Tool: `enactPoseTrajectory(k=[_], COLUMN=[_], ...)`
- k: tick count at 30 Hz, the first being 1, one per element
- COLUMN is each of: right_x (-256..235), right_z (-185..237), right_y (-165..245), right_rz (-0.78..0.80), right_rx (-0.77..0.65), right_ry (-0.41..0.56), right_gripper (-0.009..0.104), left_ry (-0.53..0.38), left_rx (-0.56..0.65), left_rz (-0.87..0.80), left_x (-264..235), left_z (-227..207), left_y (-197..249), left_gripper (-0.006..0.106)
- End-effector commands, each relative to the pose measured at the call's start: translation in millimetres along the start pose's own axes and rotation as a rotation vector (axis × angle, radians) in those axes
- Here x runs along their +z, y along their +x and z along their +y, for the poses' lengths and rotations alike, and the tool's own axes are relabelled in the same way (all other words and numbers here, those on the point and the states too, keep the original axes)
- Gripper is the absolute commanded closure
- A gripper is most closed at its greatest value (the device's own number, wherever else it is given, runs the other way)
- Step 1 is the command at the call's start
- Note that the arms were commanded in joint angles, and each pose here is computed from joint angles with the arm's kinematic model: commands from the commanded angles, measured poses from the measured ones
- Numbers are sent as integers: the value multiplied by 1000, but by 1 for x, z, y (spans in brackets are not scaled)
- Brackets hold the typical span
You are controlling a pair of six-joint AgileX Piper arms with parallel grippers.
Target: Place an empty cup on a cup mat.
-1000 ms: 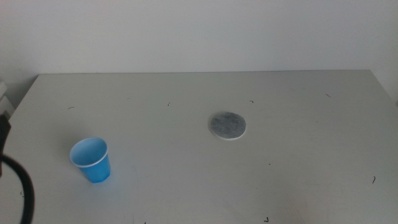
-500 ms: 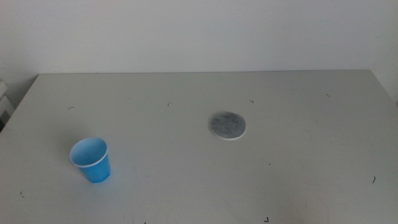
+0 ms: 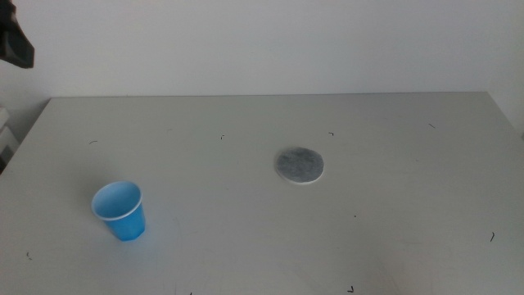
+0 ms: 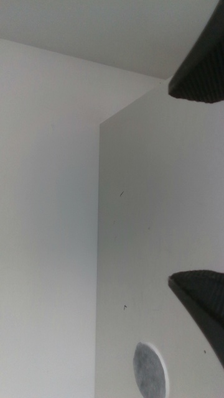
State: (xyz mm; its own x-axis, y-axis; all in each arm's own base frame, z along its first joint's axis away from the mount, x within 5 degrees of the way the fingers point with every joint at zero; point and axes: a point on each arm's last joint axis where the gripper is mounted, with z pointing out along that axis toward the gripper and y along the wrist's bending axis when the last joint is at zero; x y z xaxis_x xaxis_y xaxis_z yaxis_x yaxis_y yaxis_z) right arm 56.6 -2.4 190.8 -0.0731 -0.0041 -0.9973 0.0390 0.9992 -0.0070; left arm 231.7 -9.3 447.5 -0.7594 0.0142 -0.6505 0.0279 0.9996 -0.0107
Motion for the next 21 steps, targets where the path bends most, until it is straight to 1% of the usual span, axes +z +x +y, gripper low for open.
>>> enactPoseTrajectory(k=[1,5,8,12,16,19,21], right_x=[-3,-3,-3,-3,-3,-3,-3], right_z=[0,0,0,0,0,0,0], right_y=[-11,-11,-11,-11,-11,-11,-11], right_rz=[-109,-109,-109,-109,-109,-109,-109], right_rx=[-19,-19,-19,-19,-19,-19,-19], right_ry=[0,0,0,0,0,0,0], right_gripper=[1,1,1,1,1,1,1], left_ry=[10,9,10,5,-19,-22,-22], left_rx=[-15,-15,-16,-14,-5,-4,-1], left_rz=[-34,51,81,107,114,90,111], left_x=[-4,12,22,33,40,46,53], left_z=[-1,-1,-1,-1,1,2,2], left_y=[-7,-7,-8,-10,-12,-17,-17], left_gripper=[-5,-5,-5,-5,-5,-5,-5])
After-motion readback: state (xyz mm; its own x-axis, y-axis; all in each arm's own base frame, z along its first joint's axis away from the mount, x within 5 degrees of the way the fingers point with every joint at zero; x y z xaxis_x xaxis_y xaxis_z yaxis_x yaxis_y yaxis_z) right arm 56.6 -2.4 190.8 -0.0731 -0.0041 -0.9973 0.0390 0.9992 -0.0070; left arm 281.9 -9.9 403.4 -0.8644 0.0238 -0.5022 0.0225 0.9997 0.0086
